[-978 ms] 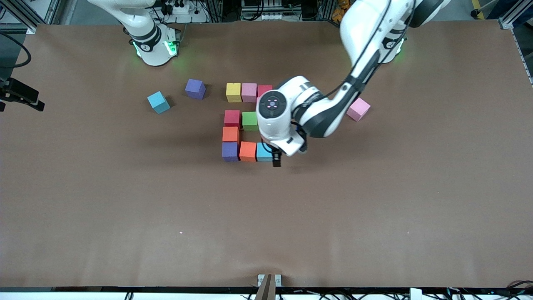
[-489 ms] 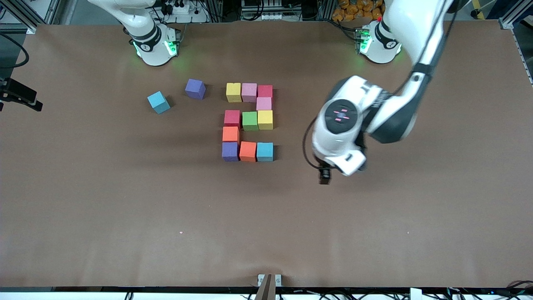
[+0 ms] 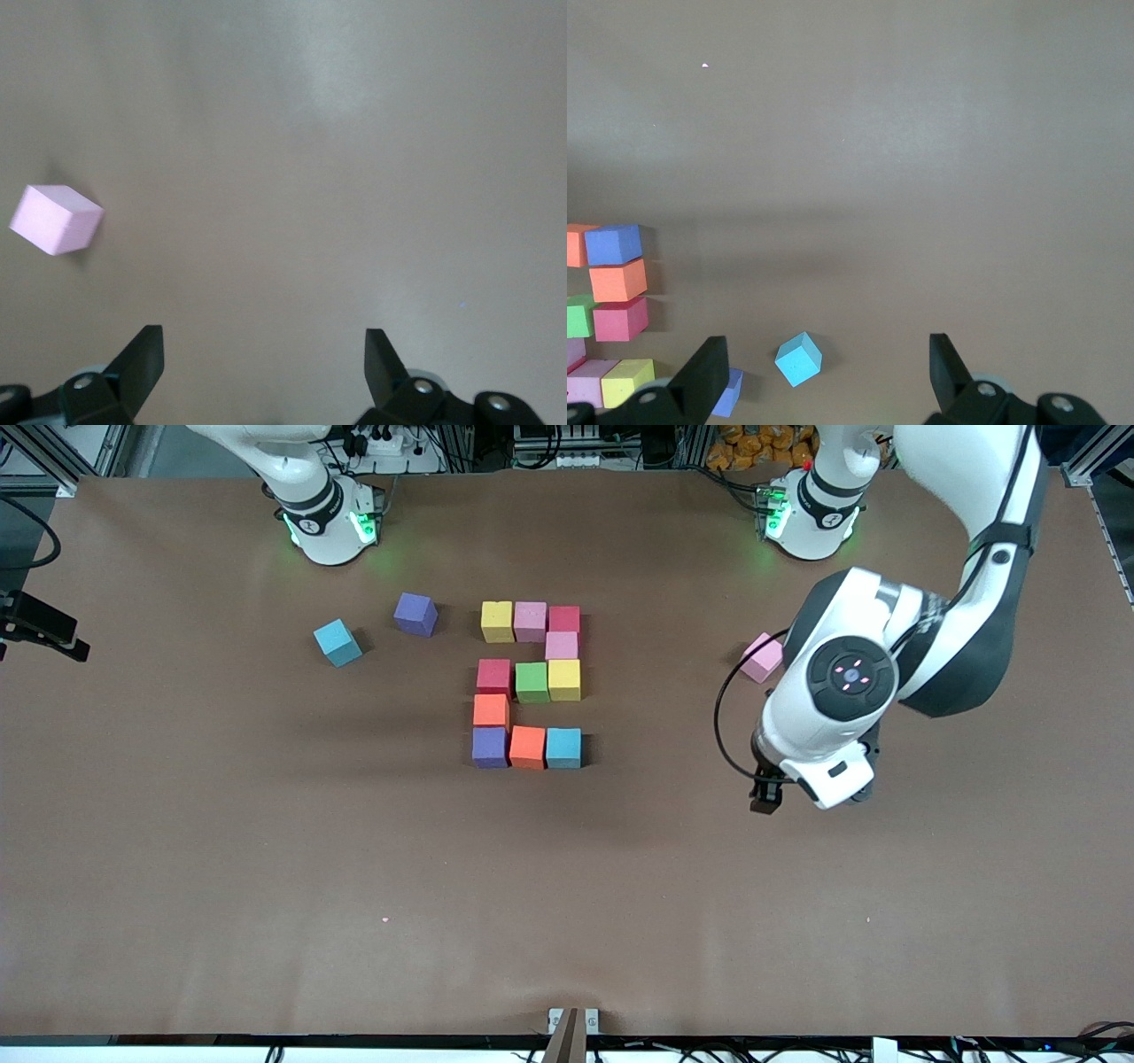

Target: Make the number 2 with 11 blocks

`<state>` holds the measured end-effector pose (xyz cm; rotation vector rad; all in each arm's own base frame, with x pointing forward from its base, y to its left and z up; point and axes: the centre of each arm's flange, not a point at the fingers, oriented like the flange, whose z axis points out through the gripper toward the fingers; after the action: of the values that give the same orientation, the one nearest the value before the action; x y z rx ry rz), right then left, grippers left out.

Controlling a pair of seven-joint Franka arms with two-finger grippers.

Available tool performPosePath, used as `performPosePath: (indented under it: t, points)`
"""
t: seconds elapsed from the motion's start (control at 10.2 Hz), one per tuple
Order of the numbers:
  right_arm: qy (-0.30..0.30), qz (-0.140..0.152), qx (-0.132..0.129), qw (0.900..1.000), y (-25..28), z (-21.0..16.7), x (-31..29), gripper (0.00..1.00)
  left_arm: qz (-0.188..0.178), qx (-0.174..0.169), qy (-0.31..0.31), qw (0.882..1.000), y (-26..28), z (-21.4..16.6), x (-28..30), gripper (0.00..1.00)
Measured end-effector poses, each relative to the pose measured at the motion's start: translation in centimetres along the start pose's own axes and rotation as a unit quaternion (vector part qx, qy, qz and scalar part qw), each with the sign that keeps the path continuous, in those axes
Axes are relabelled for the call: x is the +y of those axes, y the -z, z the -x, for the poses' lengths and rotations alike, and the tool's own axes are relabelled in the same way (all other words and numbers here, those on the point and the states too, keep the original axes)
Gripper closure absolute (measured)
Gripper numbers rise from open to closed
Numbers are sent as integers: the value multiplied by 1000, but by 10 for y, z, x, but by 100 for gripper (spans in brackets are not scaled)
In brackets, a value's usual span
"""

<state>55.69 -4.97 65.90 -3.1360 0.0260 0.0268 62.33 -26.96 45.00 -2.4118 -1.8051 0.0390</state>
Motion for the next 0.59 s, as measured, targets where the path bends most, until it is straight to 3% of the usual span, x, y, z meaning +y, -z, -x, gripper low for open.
performPosePath:
  t: [0.29,0.59]
  points:
    - [0,0,0,1000,0,0,0,0,-12,-10,-70,997,16,-7,-40,0]
    - [0,0,0,1000,0,0,0,0,5,-5,-157,988,52,-45,-85,0]
